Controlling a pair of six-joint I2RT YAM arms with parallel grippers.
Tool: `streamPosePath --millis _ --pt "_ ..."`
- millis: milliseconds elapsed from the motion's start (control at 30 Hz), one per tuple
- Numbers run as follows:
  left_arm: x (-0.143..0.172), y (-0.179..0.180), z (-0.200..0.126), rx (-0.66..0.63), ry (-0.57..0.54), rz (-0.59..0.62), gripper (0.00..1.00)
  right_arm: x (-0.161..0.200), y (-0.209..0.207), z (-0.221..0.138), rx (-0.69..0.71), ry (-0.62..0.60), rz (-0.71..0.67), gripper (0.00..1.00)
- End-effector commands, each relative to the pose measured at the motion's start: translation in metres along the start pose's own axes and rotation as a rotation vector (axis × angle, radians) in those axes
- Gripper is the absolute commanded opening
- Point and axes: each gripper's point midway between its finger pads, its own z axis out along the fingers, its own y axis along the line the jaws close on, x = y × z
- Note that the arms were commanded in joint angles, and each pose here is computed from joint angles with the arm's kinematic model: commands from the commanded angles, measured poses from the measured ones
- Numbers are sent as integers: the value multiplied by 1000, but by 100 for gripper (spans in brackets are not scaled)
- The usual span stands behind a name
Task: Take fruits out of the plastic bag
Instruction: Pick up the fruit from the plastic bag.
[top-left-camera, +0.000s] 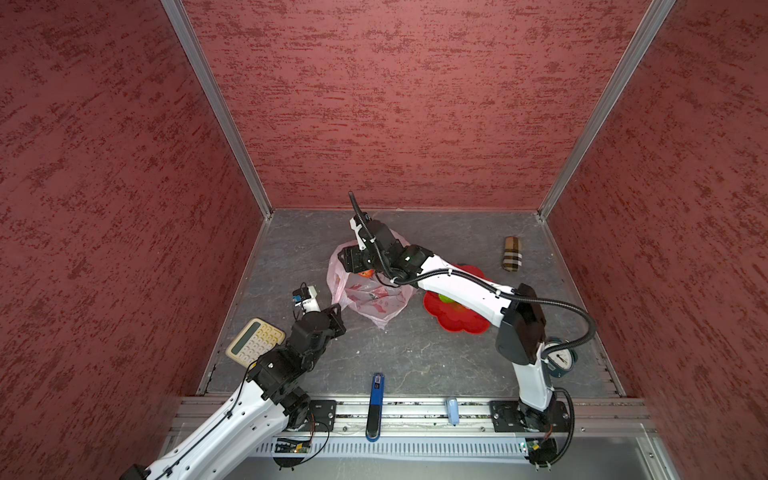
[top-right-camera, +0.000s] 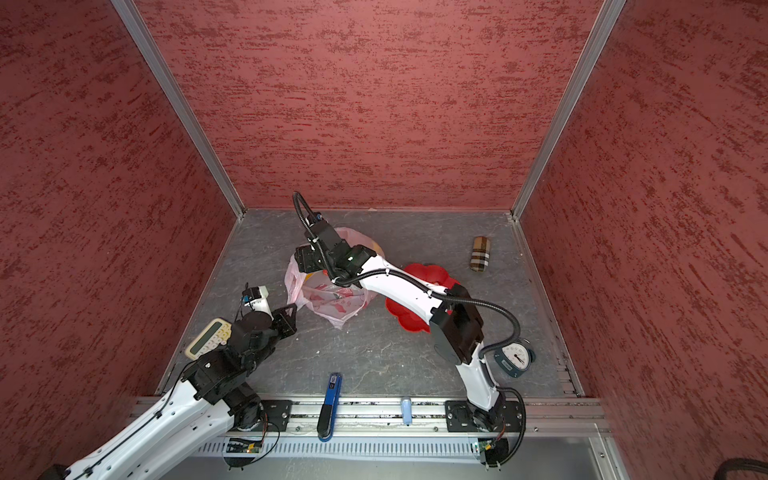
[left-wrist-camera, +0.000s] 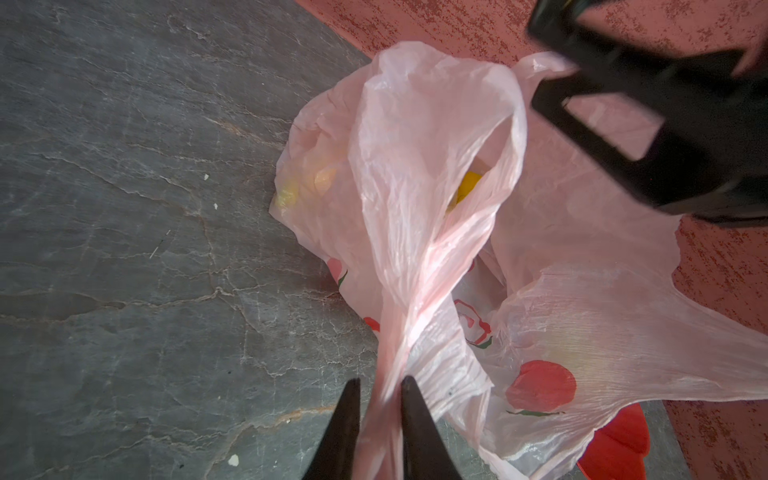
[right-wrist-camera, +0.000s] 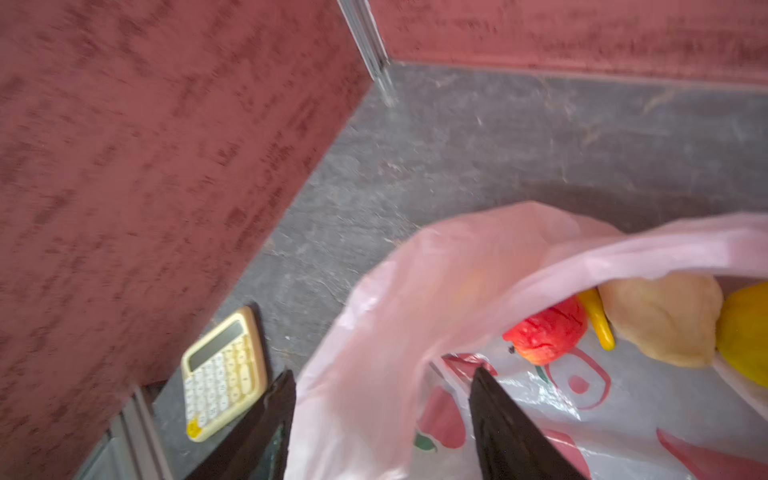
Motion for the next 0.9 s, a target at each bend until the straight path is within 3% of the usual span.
streamPosePath --millis 0,333,667,867 --pt "3 11 -3 -42 3 2 20 -13 -13 -6 -3 -16 58 67" --pt "5 15 0 -73 18 3 20 25 -81 15 137 81 108 67" --pt "4 10 2 -71 20 -5 19 30 -80 22 121 101 125 68" --pt "1 6 3 -55 11 -7 19 23 -57 -8 89 61 92 68"
